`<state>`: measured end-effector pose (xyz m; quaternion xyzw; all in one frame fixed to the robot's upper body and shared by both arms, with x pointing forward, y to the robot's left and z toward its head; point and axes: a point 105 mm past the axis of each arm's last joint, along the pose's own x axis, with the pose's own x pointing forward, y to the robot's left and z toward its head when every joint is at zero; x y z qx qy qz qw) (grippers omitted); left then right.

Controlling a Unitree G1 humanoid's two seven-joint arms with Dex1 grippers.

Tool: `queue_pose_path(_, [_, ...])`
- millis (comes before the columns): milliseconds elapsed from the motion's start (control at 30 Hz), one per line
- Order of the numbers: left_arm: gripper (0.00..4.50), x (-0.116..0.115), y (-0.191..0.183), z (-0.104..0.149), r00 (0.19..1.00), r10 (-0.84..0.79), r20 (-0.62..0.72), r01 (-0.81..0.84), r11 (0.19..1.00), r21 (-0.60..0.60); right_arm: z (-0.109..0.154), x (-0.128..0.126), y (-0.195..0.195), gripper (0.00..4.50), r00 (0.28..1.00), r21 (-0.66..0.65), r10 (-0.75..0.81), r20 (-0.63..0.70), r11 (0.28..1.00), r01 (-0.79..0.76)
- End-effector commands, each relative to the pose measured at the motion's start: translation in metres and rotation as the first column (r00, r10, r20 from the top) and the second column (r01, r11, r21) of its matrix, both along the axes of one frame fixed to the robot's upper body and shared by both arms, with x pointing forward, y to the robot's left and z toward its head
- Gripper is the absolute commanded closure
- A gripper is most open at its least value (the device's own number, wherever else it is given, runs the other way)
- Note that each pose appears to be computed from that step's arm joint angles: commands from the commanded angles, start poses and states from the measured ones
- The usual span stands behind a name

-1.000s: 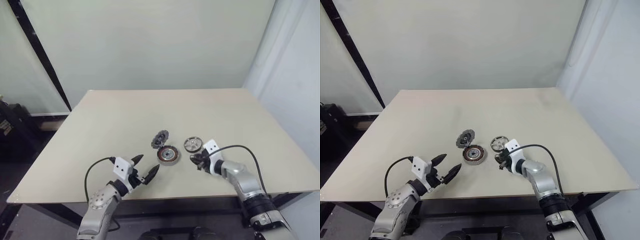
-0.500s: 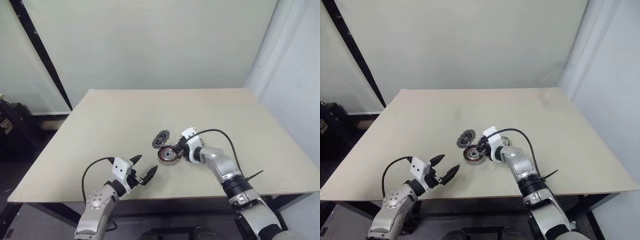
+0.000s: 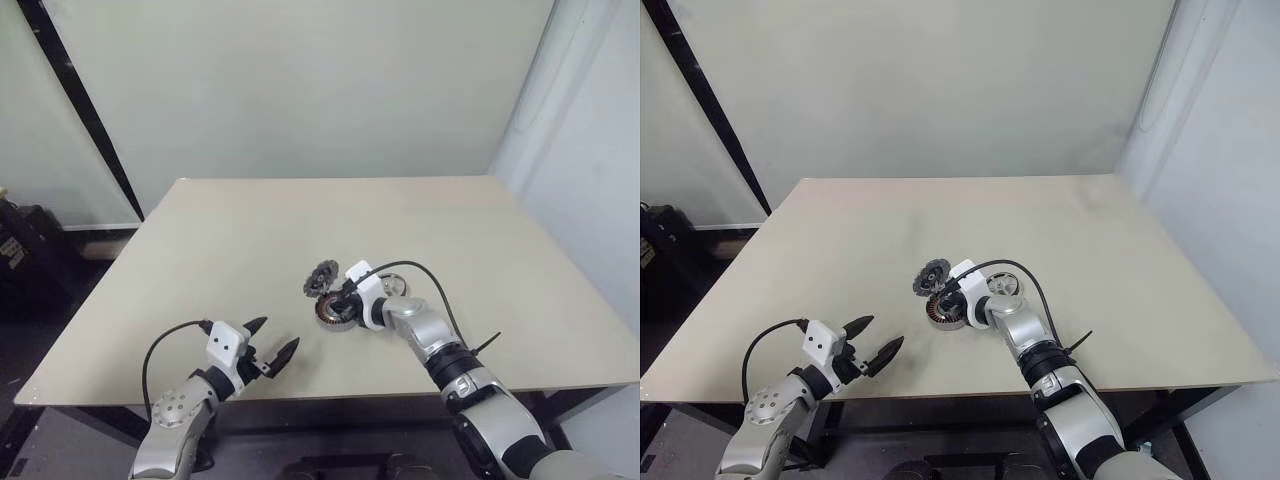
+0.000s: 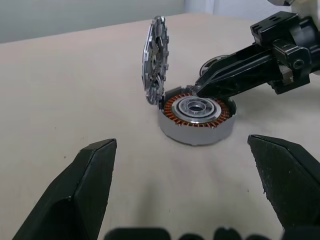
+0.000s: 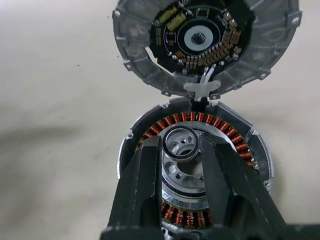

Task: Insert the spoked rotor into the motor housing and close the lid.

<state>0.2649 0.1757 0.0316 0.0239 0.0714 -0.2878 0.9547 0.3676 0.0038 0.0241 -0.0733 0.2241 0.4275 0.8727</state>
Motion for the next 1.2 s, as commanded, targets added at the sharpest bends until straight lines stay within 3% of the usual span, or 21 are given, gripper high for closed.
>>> queue_pose_path(33, [0.0,0.003,0.002,0.015,0.998,0.003,0.059,-0.003,1.0,-0.002,0.018,0.009,0.007,3.7,0.997,0.011,0.013,0.071,1.0,-0.014])
queue_pose_path(1200, [0.0,0.003,-0.003,0.019,0.997,-0.008,0.072,0.009,1.0,-0.01,-0.001,0.014,0.0,3.7,0.998,-0.047,-0.016,0.058,0.999,0.018])
